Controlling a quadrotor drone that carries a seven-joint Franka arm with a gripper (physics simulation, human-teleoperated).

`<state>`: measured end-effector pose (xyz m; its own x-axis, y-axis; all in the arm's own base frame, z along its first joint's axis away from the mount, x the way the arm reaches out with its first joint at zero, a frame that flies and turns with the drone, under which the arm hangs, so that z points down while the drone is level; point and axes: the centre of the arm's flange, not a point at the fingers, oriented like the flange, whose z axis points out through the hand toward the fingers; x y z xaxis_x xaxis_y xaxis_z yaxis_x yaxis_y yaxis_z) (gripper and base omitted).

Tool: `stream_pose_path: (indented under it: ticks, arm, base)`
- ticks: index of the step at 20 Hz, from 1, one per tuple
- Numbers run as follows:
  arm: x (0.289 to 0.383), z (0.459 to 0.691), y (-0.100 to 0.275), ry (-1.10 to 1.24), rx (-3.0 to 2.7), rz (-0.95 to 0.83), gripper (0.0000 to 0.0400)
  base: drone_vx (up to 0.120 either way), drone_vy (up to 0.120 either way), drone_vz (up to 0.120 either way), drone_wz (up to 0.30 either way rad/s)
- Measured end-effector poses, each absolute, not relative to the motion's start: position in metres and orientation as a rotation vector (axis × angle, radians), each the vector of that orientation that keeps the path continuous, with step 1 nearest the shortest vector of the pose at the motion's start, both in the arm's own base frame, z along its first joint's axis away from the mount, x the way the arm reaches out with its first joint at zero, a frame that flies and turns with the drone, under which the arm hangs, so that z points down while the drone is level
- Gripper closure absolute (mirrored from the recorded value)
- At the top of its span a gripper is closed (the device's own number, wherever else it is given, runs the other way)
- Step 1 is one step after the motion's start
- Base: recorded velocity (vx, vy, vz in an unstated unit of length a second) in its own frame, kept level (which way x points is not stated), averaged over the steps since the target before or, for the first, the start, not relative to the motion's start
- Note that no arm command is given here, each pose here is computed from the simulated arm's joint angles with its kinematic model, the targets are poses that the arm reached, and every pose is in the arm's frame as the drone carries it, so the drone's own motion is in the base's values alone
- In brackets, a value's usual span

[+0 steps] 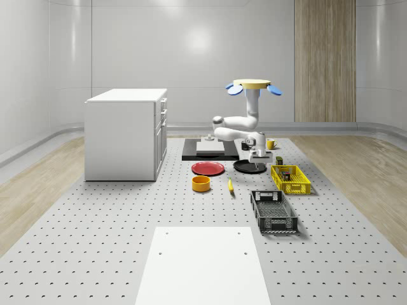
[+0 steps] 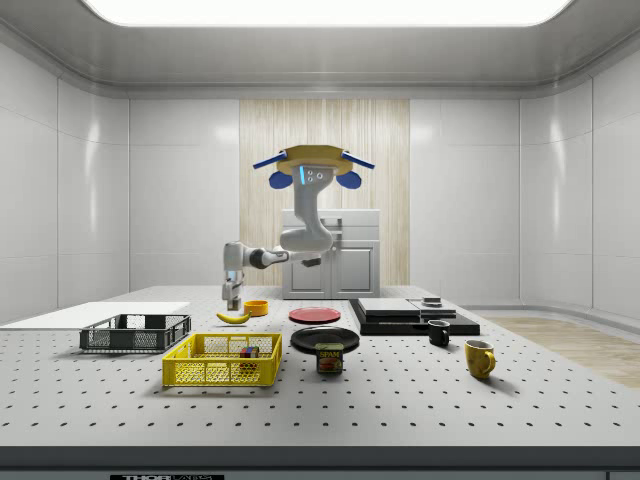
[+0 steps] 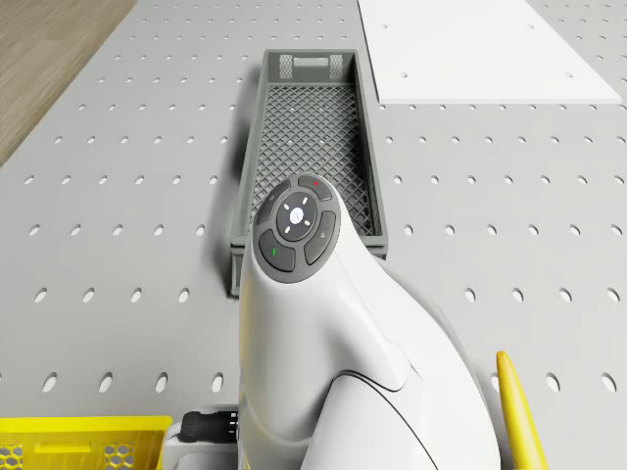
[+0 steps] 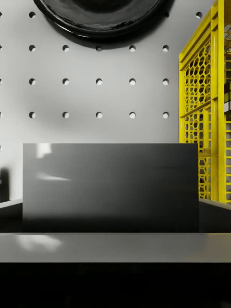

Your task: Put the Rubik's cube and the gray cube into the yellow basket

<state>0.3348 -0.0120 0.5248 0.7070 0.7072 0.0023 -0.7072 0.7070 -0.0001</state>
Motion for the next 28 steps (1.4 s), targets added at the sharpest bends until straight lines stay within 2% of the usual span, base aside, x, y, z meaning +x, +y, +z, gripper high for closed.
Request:
stream_pose_path:
  ticks: [18, 23, 28]
  arm:
    - [0.3347, 0.5247, -0.012, -0.002, 0.001, 0.786, 0.015]
    - [0.3347, 0.5247, -0.012, -0.002, 0.001, 0.786, 0.015]
    - [0.3347, 0.5247, -0.012, -0.002, 0.001, 0.786, 0.015]
  base:
    - [0.0, 0.12, 0.0, 0.0]
    - [0.0, 0.12, -0.112, 0.0]
    - [0.0, 0.12, -0.008, 0.0]
